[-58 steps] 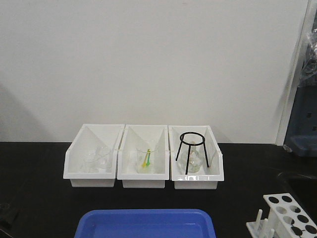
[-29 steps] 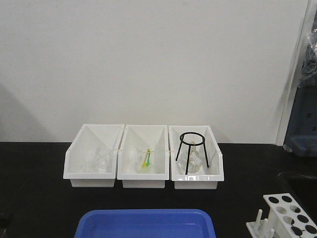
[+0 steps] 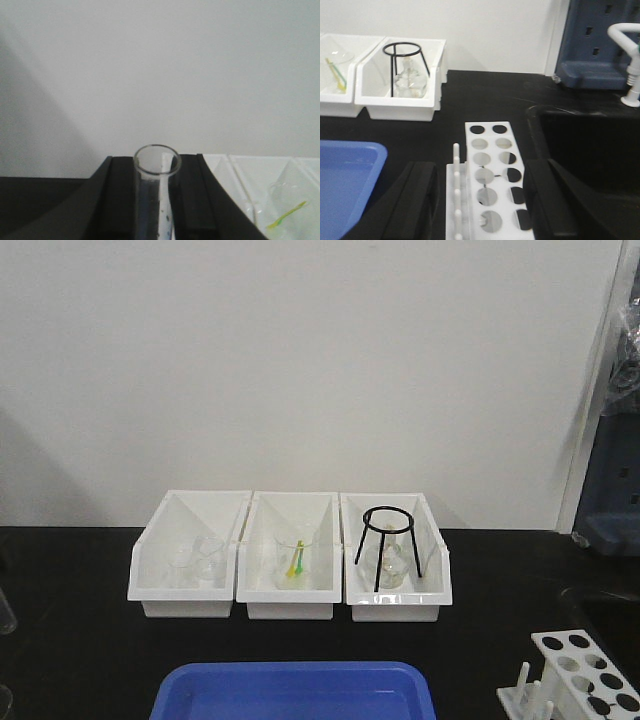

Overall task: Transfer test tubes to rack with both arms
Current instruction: 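Lift the test tube with the left gripper toward the bench center, then bring the right gripper to the tube held by the left gripper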

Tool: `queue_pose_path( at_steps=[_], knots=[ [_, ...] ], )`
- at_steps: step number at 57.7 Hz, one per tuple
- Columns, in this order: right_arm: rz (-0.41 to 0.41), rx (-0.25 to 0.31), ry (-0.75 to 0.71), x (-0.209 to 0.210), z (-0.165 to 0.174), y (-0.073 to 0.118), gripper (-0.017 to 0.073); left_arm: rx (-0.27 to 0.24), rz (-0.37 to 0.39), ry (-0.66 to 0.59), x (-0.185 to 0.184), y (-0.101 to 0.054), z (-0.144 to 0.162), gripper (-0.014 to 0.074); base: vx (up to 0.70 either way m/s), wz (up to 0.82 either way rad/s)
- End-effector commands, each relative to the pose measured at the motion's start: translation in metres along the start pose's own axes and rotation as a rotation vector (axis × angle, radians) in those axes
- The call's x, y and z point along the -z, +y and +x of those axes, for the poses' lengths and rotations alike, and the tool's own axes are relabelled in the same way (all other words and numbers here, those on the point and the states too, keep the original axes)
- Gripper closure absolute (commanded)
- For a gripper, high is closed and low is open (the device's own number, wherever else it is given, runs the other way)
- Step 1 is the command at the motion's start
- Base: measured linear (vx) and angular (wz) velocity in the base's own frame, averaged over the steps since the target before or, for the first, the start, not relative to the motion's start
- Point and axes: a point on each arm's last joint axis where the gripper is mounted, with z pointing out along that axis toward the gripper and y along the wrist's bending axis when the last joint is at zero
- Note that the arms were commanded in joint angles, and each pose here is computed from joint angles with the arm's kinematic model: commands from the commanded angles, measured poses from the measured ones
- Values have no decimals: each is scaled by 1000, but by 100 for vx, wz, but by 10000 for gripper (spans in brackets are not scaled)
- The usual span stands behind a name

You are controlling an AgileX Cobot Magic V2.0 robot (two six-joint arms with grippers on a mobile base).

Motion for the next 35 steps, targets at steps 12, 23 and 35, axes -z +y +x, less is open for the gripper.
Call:
queue_pose_path(
  at_steps=[12, 23, 35],
  knots=[
    [-220, 128, 39, -39, -58, 37, 111, 233, 149, -75, -18, -41, -10, 595, 0, 0],
    [-400, 219, 90, -71, -80, 90, 111, 447, 216, 38, -43, -71, 13, 595, 0, 0],
    [-536, 338, 175, -98, -98, 149, 111, 464, 297, 109, -67, -106, 31, 595, 0, 0]
  ],
)
